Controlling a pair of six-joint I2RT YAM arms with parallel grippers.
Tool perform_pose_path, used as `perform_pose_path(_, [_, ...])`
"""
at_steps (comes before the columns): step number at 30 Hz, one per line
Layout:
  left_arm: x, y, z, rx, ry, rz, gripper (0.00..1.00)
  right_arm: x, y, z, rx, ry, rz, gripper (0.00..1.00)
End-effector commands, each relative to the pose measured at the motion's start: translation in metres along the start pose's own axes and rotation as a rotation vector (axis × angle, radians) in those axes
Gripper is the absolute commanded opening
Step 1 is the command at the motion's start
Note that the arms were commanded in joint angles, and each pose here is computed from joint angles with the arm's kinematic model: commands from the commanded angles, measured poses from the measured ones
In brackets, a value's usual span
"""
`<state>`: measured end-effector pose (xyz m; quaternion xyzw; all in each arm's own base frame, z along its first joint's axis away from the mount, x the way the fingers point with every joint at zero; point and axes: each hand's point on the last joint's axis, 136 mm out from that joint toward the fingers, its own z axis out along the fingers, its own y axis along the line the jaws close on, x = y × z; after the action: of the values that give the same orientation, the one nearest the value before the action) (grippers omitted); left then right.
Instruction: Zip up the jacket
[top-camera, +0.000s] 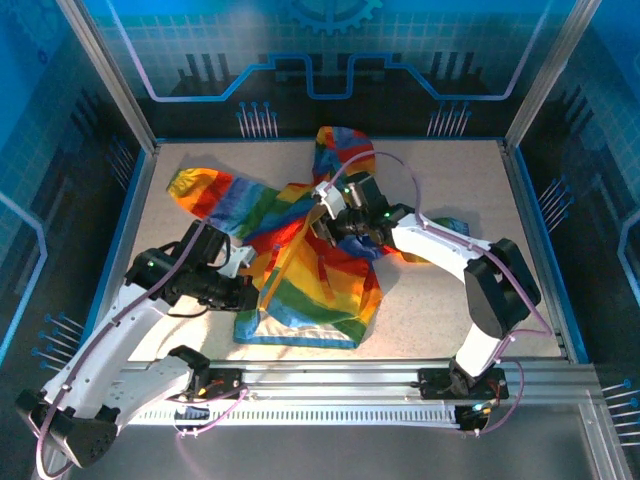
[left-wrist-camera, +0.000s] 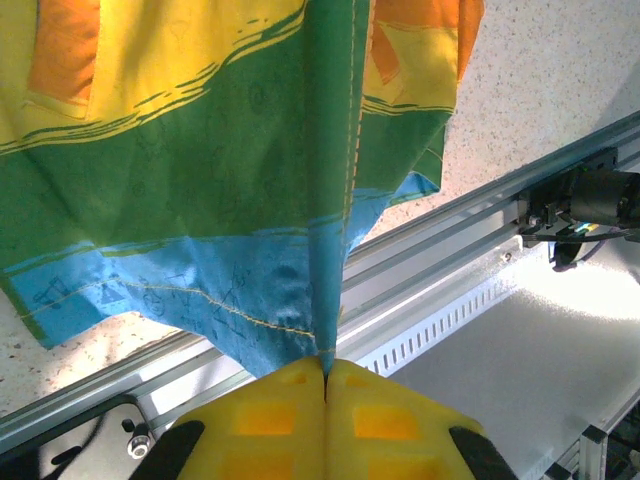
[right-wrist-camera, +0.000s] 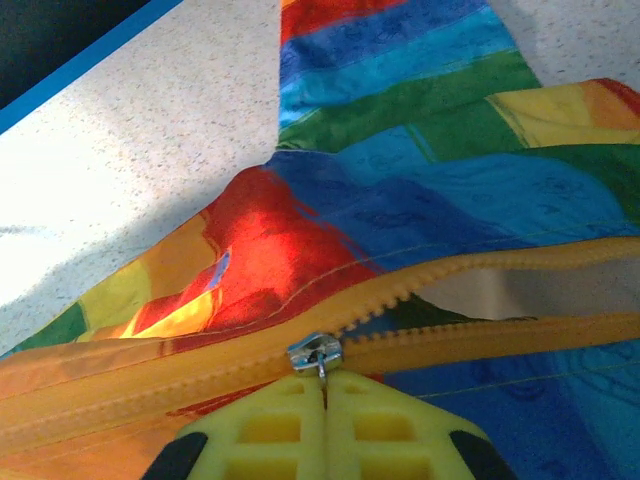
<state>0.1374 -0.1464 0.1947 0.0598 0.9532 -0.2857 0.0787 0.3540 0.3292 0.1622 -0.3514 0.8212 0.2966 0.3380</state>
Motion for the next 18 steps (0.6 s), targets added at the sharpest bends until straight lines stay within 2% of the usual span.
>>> perform_pose_path(1, [0.019, 0.007, 0.001, -0.027, 0.065, -0.032, 0.0, -0.017, -0.025, -0.005, 0.06, -0.032, -0.009, 0.0])
perform_pose_path(18, [0.022, 0.016, 0.004, -0.058, 0.078, -0.045, 0.0, -0.029, -0.07, 0.003, 0.096, -0.022, 0.023, 0.0])
